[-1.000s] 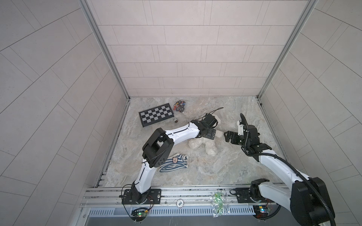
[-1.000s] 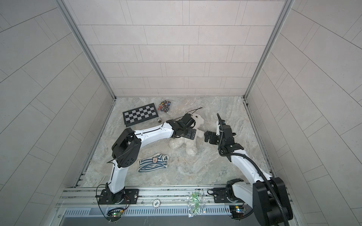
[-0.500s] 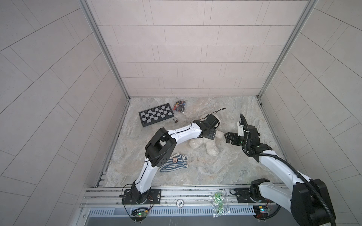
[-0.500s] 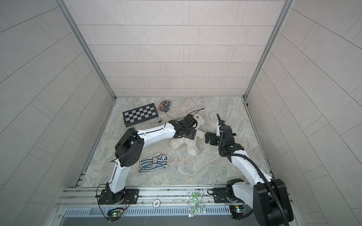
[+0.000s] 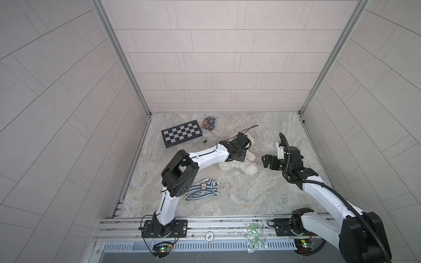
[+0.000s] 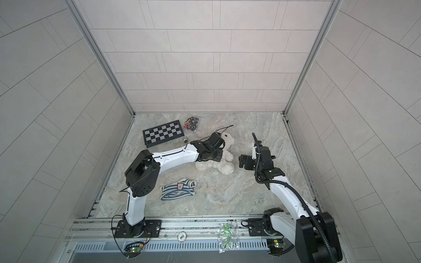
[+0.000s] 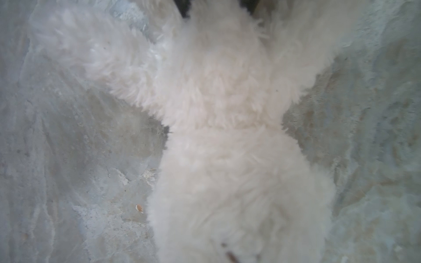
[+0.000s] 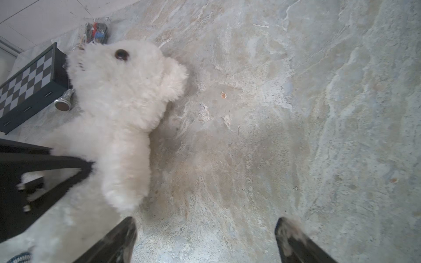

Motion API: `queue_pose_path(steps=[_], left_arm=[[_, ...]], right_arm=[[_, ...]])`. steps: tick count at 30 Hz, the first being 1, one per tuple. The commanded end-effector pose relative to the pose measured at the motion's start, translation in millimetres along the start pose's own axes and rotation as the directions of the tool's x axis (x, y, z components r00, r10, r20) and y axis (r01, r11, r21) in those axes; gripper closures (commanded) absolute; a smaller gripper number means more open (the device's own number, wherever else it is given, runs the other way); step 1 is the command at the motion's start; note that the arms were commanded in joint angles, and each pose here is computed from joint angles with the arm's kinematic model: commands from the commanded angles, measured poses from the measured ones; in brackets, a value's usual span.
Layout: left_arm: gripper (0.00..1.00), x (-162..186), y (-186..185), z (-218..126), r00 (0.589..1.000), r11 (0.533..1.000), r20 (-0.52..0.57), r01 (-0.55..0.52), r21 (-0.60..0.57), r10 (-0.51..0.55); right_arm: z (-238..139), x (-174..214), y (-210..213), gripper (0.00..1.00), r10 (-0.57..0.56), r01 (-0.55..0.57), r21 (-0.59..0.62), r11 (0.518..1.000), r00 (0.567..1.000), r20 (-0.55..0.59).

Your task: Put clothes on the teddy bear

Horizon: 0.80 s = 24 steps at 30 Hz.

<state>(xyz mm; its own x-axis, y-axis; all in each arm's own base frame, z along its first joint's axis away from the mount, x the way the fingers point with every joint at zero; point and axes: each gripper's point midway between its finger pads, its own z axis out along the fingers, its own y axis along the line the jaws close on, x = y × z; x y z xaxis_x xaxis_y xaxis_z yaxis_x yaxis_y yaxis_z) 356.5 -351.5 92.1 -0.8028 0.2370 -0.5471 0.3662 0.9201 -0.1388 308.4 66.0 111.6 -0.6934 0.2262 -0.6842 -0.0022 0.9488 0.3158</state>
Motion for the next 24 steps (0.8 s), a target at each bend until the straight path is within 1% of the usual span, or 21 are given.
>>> queue_pose_path(steps=[1, 5, 6, 8, 10, 13, 14, 17, 19, 22, 24], left_arm=[[0.85, -38, 14, -52, 0.986, 0.997, 0.157, 0.041, 0.058, -0.05], [0.85, -38, 56, -105, 0.967, 0.997, 0.24, 0.075, 0.033, -0.08], [0.85, -35, 69, -119, 0.962, 0.996, 0.259, 0.084, 0.023, -0.087], [0.84, -26, 93, -145, 0.953, 0.995, 0.287, 0.103, 0.0, -0.099], [0.84, -15, 116, -169, 0.943, 0.992, 0.312, 0.128, -0.015, -0.117], [0.84, 4, 146, -197, 0.93, 0.986, 0.338, 0.164, -0.031, -0.144], [0.84, 10, 161, -206, 0.923, 0.98, 0.348, 0.192, -0.045, -0.165], [0.84, 30, 183, -220, 0.909, 0.969, 0.36, 0.244, -0.049, -0.211], [0.84, 40, 192, -224, 0.894, 0.959, 0.371, 0.281, -0.025, -0.252], [0.84, 58, 204, -220, 0.878, 0.942, 0.36, 0.337, 0.003, -0.315], [0.84, 65, 210, -221, 0.862, 0.929, 0.37, 0.369, 0.013, -0.347]], right_arm=[[-1, -5, 10, 0.03, -0.026, 0.026, -0.019, 0.999, 1.0, -0.008], [5, 3, 39, 0.03, -0.12, 0.116, -0.067, 0.991, 0.991, -0.056], [6, -1, 52, 0.03, -0.148, 0.142, -0.092, 0.986, 0.987, -0.056], [12, 5, 75, 0.03, -0.192, 0.178, -0.147, 0.973, 0.978, -0.081], [17, 12, 102, 0.04, -0.242, 0.216, -0.215, 0.952, 0.965, -0.101], [23, 28, 147, 0.06, -0.312, 0.252, -0.342, 0.905, 0.94, -0.135], [24, 35, 163, 0.06, -0.336, 0.26, -0.383, 0.886, 0.93, -0.146], [26, 57, 202, 0.08, -0.408, 0.289, -0.471, 0.833, 0.897, -0.17], [28, 73, 223, 0.1, -0.437, 0.29, -0.521, 0.803, 0.881, -0.184], [34, 100, 249, 0.12, -0.442, 0.25, -0.578, 0.777, 0.87, -0.218], [41, 117, 258, 0.14, -0.443, 0.232, -0.59, 0.774, 0.863, -0.242]])
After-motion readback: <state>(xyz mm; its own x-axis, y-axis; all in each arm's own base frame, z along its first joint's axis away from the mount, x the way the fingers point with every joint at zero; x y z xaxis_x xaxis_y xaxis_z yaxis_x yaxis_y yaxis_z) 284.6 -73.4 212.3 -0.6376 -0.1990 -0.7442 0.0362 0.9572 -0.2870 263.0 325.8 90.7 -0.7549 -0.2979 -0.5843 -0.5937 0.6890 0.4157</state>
